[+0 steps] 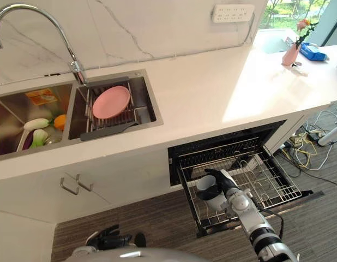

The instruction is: Place the dishes in the dishwasher.

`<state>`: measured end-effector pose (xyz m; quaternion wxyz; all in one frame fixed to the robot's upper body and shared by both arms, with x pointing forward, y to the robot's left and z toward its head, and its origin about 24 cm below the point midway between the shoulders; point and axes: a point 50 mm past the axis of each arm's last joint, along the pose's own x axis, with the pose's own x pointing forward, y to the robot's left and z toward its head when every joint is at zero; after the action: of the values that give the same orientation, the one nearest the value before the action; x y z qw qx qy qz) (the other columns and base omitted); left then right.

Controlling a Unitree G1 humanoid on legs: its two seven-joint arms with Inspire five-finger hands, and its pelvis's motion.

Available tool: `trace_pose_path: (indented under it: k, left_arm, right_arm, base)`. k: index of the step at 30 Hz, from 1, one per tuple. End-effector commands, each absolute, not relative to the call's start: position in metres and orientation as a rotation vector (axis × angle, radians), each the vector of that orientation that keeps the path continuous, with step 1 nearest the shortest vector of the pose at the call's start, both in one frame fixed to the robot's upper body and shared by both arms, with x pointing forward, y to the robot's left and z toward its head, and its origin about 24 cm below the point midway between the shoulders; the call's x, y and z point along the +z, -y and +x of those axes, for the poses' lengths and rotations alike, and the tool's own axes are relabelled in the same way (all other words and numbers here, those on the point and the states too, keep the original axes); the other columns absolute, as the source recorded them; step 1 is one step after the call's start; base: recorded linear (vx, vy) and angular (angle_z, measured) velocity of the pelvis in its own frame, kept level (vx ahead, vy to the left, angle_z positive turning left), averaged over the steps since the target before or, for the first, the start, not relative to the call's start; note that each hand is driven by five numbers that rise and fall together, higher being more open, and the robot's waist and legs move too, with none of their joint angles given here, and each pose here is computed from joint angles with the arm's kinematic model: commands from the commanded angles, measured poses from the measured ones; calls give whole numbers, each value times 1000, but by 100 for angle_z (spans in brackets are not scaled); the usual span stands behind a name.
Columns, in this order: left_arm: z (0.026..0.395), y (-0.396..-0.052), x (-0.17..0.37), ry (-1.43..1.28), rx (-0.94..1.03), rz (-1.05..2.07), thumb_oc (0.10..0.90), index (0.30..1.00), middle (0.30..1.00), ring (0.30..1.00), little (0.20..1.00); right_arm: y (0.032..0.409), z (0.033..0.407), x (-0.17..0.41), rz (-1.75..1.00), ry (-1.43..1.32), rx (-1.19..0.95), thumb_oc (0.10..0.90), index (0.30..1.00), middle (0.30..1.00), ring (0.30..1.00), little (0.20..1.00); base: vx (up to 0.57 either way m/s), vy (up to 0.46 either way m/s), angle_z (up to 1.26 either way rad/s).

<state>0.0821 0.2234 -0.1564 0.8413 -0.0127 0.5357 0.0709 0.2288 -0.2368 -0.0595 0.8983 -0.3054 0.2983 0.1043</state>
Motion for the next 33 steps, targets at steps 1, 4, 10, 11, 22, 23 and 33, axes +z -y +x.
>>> trace_pose_path:
  k: [1,4,10,11,22,23,33]
  left_arm:
    - [79,-230,-158,-1163,123,69,800,900,900,900,900]
    - [78,-227,-159,-1163,121,66,800,900,900,900,900]
    - [77,-225,-160,-1176,119,51,800,900,900,900,900]
    - [79,-225,-160,-1171,122,46,800,900,900,900,900]
    - [80,-227,-161,-1183,147,49,800,900,900,900,900]
    - [82,-230,-159,-1175,143,57,800,900,900,900,900]
    - [84,-226,-160,-1168,167,64,800,900,900,900,900]
  right_arm:
    - [223,281,4,-1041,-272,354,800,900,900,900,900]
    - [230,270,-16,-850,-374,282,800,900,900,900,900]
    - [218,259,-38,-291,-449,143,800,900,900,900,900]
    - [214,260,-39,-273,-439,140,800,900,900,900,900]
    - [214,260,-37,-164,-422,83,800,900,900,900,900]
    - [212,275,-10,-547,-310,199,800,900,900,900,900]
    - [217,264,-17,-268,-317,73,800,900,900,900,900]
  base:
    - [0,0,0]
    - [-1,4,2]
    - [11,3,1]
    - [33,9,3]
    - [0,0,0]
    - [0,0,0]
    - [1,0,-1]
